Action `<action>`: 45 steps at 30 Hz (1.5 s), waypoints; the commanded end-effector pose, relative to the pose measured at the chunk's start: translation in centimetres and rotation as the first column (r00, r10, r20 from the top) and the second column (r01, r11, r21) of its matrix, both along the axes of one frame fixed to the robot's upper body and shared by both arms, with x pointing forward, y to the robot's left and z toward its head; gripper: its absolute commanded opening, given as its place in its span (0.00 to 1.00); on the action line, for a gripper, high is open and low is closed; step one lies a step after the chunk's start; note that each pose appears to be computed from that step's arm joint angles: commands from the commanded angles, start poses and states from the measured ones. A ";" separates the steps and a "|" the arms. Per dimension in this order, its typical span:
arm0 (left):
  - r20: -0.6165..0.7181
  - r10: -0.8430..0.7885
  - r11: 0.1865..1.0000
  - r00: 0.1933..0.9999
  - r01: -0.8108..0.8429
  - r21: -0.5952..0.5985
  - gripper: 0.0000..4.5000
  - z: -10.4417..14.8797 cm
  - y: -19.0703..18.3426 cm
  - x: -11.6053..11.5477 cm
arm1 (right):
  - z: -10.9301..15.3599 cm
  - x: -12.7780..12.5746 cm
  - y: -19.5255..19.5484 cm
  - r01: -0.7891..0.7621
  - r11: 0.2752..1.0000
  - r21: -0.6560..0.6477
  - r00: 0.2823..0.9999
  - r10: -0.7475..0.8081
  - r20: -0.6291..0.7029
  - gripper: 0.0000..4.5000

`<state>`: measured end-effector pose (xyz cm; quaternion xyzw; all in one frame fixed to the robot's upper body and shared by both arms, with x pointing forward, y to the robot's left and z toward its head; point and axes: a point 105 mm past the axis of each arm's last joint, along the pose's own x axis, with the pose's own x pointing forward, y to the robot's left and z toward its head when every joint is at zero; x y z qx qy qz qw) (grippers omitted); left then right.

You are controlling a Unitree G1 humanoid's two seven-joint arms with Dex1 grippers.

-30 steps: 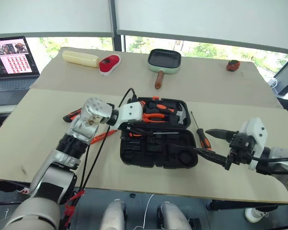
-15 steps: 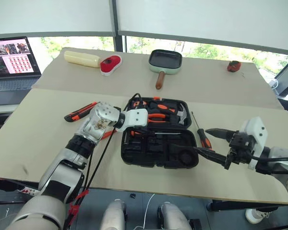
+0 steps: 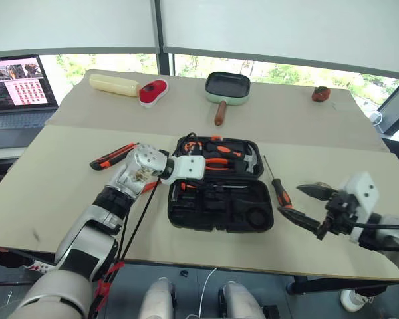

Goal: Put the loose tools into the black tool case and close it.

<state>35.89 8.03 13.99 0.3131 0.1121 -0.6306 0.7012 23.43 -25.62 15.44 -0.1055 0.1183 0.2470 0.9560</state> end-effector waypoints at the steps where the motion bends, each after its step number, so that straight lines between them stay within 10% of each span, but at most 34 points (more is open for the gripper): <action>1: -0.087 -0.015 0.978 0.996 -0.004 -0.210 0.25 5.9 1.5 -2.2 | 0.8 -2.5 -3.9 0.181 0.983 -0.007 0.983 -0.181 0.013 1.00; 11: -0.265 -0.171 0.938 0.949 0.075 -0.337 0.99 9.0 2.9 -8.9 | -0.9 -3.5 -4.4 0.269 0.962 0.040 0.962 -0.268 -0.046 1.00; 24: -0.210 -0.112 0.949 0.971 0.042 -0.312 0.99 8.3 2.5 -9.4 | -4.7 7.3 0.5 0.307 0.950 0.055 0.952 -0.306 -0.019 1.00; 33: -0.187 -0.078 0.954 0.979 0.019 -0.300 0.99 8.1 2.7 -9.0 | -7.5 7.5 2.0 0.272 0.962 0.035 0.961 -0.269 -0.072 1.00; 45: -0.156 -0.061 0.956 0.986 0.012 -0.294 1.00 7.9 2.7 -8.1 | -7.7 6.5 3.1 0.284 0.956 0.072 0.957 -0.278 -0.080 0.62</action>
